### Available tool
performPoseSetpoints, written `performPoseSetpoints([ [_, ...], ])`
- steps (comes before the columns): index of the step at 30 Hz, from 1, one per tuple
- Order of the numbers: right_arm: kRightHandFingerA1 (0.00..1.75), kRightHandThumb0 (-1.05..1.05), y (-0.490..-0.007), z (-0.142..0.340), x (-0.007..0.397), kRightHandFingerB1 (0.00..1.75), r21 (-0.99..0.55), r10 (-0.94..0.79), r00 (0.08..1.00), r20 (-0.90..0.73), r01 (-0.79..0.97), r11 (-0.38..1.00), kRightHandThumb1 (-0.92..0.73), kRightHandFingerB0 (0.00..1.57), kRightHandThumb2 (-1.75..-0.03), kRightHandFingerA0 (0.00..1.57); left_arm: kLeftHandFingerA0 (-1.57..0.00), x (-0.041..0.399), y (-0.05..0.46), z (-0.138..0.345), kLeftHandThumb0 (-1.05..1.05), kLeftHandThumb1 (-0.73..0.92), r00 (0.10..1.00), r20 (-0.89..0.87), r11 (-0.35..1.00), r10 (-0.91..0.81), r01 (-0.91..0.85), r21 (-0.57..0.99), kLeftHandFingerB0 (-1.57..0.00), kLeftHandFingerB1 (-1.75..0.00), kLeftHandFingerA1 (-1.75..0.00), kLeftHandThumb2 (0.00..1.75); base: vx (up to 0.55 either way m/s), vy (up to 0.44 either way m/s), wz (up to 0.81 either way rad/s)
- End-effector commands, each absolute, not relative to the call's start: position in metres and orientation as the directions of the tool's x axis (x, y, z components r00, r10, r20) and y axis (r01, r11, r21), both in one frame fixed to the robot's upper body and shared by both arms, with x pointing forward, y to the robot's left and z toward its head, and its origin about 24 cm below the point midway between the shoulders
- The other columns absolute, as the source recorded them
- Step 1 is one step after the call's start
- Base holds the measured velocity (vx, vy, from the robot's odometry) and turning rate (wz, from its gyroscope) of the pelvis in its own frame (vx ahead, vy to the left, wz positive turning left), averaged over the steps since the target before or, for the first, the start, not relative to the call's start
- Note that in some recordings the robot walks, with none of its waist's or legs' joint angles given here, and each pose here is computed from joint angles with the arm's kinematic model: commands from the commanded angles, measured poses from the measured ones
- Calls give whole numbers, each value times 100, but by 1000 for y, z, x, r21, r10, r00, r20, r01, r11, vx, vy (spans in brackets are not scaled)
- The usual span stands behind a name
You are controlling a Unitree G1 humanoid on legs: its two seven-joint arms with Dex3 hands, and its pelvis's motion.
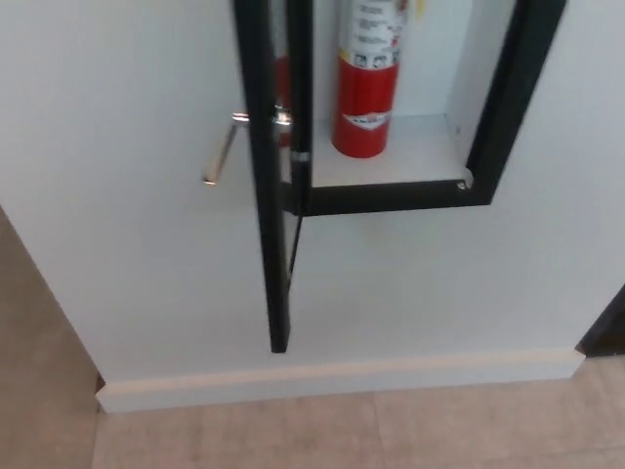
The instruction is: The robot wallks towards the fire extinguisher and uses its left hand to push the door to the right and close it
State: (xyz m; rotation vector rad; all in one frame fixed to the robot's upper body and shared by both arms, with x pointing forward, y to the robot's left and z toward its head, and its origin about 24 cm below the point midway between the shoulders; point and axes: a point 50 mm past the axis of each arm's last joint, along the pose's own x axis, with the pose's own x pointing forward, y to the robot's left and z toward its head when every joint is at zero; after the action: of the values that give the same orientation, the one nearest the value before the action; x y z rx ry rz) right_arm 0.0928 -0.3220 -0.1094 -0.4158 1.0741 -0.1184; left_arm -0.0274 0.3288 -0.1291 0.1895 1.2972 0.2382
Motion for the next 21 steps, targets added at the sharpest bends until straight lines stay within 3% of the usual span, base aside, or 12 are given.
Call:
performPoseSetpoints([
  [1,54,-57,-325,-106,95,35,-393,-295,497,-816,-102,914,-45,30,-54,29,-46,-26,329,-128,-59,54,273,-919,959,284,-66,276,-47,-35,-49,57,68,48,6],
  [9,50,-58,-327,-107,96,35,-403,-307,488,-817,-102,910,-47,31,-55,29,-50,-25,329,-128,-58,54,275,-917,957,288,-54,284,-47,-35,-50,57,102,-94,10],
  [10,51,-57,-328,-107,96,34,-414,-312,487,-816,-114,903,-46,31,-55,30,-45,-25,329,-128,-62,43,276,-917,957,289,-49,287,-41,-48,-58,81,185,-238,-23],
  [11,51,-57,-328,-107,97,34,-417,-313,486,-816,-117,902,-46,31,-55,30,-45,-25,329,-128,-62,43,276,-916,957,290,-48,288,-41,-48,-58,81,231,-248,31],
  [12,56,-60,-328,-107,97,44,-417,-314,487,-815,-117,901,-37,25,-74,28,-50,-26,328,-129,-59,54,275,-917,957,289,-51,286,-45,-35,-50,58,224,-223,-2],
  [13,56,-60,-328,-107,97,44,-416,-314,488,-814,-114,902,-37,25,-74,28,-50,-26,327,-129,-59,54,273,-918,957,288,-55,284,-45,-35,-50,58,221,-202,-5],
  [14,51,-54,-328,-107,97,33,-413,-316,485,-815,-106,905,-45,32,-54,31,-41,-27,327,-129,-62,42,268,-920,959,284,-64,278,-38,-47,-56,80,168,-164,1],
  [15,51,-54,-328,-107,96,33,-410,-318,482,-817,-96,907,-45,32,-54,31,-41,-27,327,-130,-62,42,263,-923,960,280,-73,271,-38,-47,-56,80,185,-149,2],
  [16,58,-60,-328,-107,96,44,-412,-315,488,-814,-104,905,-37,26,-74,30,-44,-28,326,-130,-58,55,266,-923,961,277,-77,266,-45,-35,-46,57,144,-137,-2],
  [21,57,-60,-328,-108,95,44,-420,-318,487,-813,-115,900,-37,26,-74,31,-44,-27,327,-130,-57,54,268,-923,961,277,-92,262,-47,-35,-50,57,128,-24,-11],
])
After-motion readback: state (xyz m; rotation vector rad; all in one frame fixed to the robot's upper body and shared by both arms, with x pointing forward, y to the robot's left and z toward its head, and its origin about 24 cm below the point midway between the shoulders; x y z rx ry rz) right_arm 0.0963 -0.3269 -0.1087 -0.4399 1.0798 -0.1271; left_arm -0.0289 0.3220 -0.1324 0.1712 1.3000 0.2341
